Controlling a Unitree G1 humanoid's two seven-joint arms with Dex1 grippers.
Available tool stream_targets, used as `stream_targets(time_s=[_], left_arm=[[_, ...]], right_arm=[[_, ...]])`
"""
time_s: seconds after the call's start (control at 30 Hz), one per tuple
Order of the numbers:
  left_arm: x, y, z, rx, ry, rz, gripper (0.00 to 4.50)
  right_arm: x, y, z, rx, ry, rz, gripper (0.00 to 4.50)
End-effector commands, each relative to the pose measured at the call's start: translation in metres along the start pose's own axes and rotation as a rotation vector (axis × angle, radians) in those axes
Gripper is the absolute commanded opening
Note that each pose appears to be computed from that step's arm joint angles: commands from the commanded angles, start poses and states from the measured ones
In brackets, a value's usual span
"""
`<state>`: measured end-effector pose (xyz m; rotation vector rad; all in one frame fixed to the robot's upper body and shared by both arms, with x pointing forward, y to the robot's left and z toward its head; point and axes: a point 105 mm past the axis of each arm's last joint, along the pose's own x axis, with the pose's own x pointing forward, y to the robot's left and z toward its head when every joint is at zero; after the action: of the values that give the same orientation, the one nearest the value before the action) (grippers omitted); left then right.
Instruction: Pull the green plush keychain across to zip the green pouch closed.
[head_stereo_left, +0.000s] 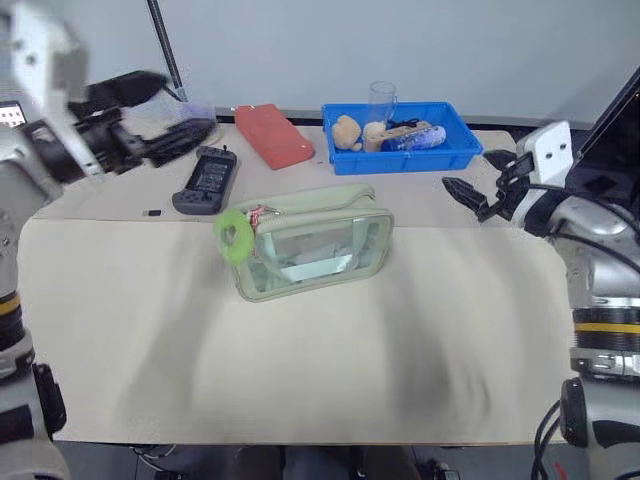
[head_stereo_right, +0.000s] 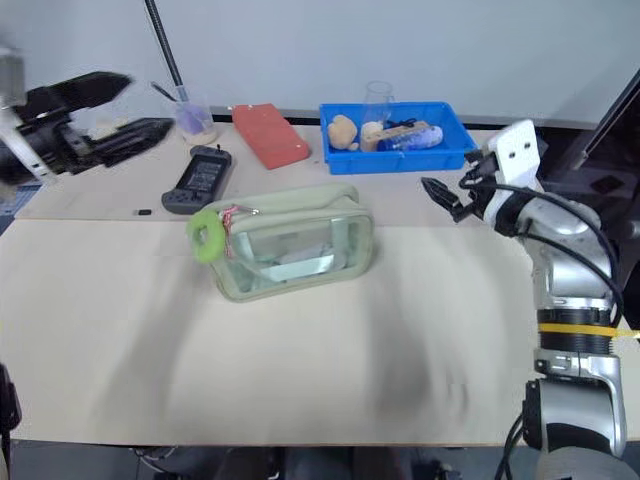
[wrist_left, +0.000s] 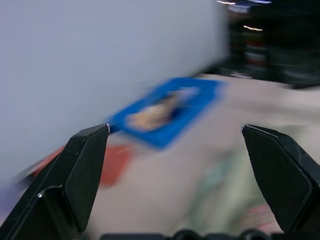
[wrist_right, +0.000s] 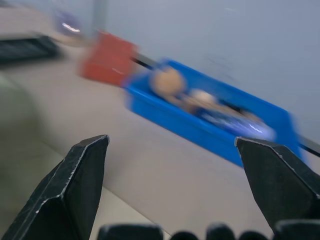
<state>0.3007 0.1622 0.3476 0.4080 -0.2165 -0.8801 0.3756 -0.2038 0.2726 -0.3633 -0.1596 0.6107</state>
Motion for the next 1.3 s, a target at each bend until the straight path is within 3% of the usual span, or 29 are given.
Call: stream_targets(time_s=[0.03,0.2,0.33,0.57,0.67,0.9,0.93,1.3], left_arm=[[0.02,-0.039,0.003,0.077,0.062,-0.177,4.5],[0.036,-0.071,-0.04,0.332,0.274,-0.299,4.5],[0.046,-0.068,-0.062,0.402,0.316,-0.276,4.5],[0.054,-0.06,-0.09,0.489,0.369,-0.258,4.5],[0.059,-0.06,-0.091,0.497,0.35,-0.254,3.61],[0.063,-0.058,-0.087,0.522,0.317,-0.249,0.24],[0.063,-0.058,-0.086,0.523,0.315,-0.25,0.03],[0.036,-0.049,-0.078,0.667,0.231,-0.45,0.03]], right_arm=[[-0.004,0.024,0.042,-0.032,-0.075,0.155,4.48],[-0.006,0.056,0.063,-0.024,-0.104,0.277,4.48],[-0.013,0.085,0.061,-0.063,-0.067,0.382,4.48],[-0.023,0.106,0.078,-0.061,-0.091,0.476,4.48],[-0.025,0.111,0.085,-0.051,-0.104,0.498,4.5],[-0.023,0.109,0.086,-0.054,-0.09,0.485,4.5],[-0.023,0.109,0.086,-0.054,-0.091,0.485,4.5],[-0.025,0.102,0.074,-0.096,-0.025,0.52,4.5]])
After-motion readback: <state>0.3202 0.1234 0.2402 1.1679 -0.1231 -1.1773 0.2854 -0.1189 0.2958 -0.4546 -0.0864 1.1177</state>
